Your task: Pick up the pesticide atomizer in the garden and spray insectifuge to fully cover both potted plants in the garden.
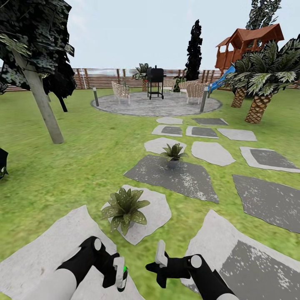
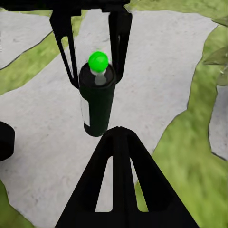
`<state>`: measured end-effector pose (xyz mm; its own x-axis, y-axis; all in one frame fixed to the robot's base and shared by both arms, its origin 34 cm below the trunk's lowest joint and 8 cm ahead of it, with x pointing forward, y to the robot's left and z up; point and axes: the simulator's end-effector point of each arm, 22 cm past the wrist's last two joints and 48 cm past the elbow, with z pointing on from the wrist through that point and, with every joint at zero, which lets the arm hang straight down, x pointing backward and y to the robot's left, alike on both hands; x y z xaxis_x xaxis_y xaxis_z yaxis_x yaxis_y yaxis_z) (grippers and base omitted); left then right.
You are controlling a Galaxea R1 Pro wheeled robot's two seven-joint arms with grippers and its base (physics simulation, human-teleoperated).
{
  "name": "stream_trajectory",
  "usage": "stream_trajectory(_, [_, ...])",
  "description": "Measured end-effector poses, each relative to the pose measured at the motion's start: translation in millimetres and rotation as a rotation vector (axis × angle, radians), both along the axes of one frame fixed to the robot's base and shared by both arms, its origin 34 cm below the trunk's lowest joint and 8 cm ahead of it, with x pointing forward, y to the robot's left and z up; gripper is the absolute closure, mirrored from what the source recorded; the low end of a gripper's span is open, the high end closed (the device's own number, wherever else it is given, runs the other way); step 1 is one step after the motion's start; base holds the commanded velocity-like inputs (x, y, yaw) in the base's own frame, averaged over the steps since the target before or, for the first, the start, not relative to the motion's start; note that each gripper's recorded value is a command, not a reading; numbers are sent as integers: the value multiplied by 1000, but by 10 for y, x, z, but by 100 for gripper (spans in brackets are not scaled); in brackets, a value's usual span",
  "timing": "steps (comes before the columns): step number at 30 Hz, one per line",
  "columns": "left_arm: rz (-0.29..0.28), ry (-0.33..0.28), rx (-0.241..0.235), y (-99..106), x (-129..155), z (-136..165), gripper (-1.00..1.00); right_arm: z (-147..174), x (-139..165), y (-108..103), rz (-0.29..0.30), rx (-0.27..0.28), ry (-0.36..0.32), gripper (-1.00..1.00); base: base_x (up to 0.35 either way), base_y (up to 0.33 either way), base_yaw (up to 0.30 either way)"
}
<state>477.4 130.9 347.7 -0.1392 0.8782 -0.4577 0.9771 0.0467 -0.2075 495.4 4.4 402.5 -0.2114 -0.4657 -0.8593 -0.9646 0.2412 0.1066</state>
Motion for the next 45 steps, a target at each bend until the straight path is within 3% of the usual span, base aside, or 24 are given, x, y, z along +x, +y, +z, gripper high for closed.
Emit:
stream_trajectory(10, [-35,5,-57,-443,-96,56,100,0,-11,18,2,2,3,100,0,0,0])
stream_trajectory(19, [-43,4,-87,-648,-109,106,100,-9,-23,20,2,2,6,100,0,0,0])
stream_trajectory(45, [-45,-15,-120,-870,-90,158,100,-19,-31,20,1,2,9,100,0,0,0])
